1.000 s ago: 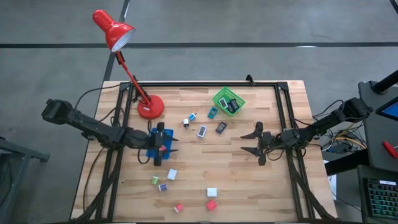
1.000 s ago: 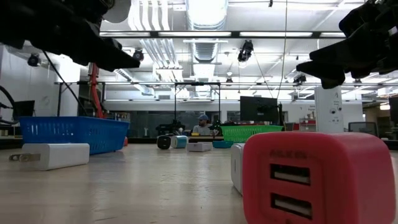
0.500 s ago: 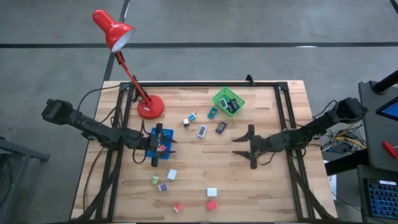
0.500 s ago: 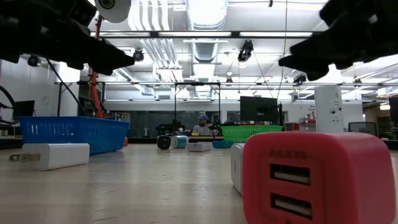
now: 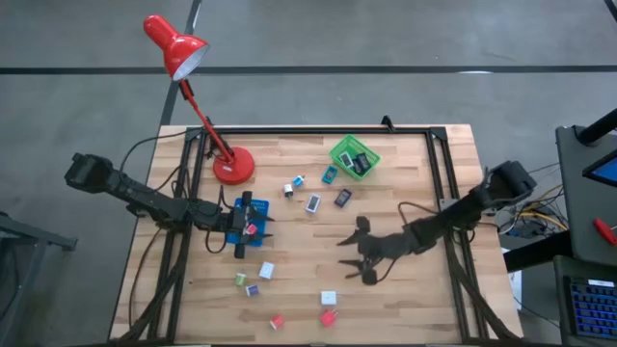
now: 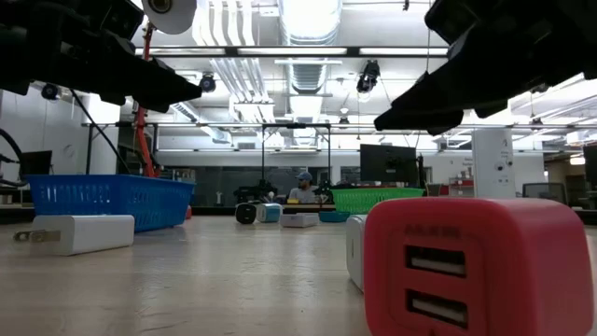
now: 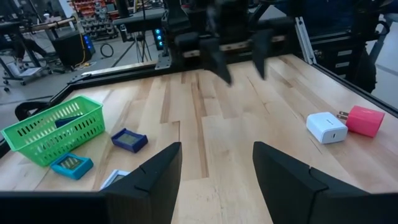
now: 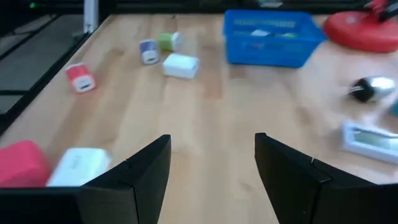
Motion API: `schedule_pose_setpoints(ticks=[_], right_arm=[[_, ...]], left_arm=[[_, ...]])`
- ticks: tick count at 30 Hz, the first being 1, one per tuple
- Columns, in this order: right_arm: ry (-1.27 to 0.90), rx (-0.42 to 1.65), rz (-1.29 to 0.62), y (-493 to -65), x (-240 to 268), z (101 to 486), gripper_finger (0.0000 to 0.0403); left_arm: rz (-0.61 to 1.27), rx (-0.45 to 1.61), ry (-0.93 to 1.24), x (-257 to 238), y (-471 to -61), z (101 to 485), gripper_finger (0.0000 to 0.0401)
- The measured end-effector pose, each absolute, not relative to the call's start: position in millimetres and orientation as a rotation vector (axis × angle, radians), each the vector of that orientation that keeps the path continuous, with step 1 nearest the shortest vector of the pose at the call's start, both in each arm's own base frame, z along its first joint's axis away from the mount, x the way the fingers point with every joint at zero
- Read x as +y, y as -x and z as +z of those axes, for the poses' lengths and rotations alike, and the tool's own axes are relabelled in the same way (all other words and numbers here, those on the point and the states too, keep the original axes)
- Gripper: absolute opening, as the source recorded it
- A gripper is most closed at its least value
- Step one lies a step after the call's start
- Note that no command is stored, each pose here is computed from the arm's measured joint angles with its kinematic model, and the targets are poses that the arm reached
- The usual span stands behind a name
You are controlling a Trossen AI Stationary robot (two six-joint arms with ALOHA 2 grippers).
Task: Pick & Place Office items
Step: Put the right white charger adapter into the blue basket
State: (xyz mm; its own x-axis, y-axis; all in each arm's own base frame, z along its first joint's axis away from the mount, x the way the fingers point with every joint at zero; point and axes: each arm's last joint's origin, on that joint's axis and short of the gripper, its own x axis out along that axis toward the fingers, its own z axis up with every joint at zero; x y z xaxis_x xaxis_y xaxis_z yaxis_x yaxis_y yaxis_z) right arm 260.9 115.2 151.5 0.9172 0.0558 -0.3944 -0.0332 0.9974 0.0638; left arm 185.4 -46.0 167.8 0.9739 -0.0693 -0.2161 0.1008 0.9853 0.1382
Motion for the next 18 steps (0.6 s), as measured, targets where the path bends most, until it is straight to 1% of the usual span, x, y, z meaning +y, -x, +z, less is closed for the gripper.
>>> schedule_pose_setpoints(ticks=[8, 16, 18], right_arm=[[-0.097, 0.436, 0.112, -272.2, 150.5, 145.5, 0.0224], [-0.079, 0.557, 0.13, -277.4, 172.9, 142.8, 0.0224], [-0.113, 0.586, 0.137, -278.6, 177.8, 145.1, 0.0224]], left_arm=[[-0.087, 0.22, -0.151, -45.7, -184.2, 165.6, 0.0199], [-0.09, 0.228, -0.14, -45.6, -182.8, 163.2, 0.0199], [-0.09, 0.227, -0.136, -45.6, -182.7, 163.2, 0.0199]])
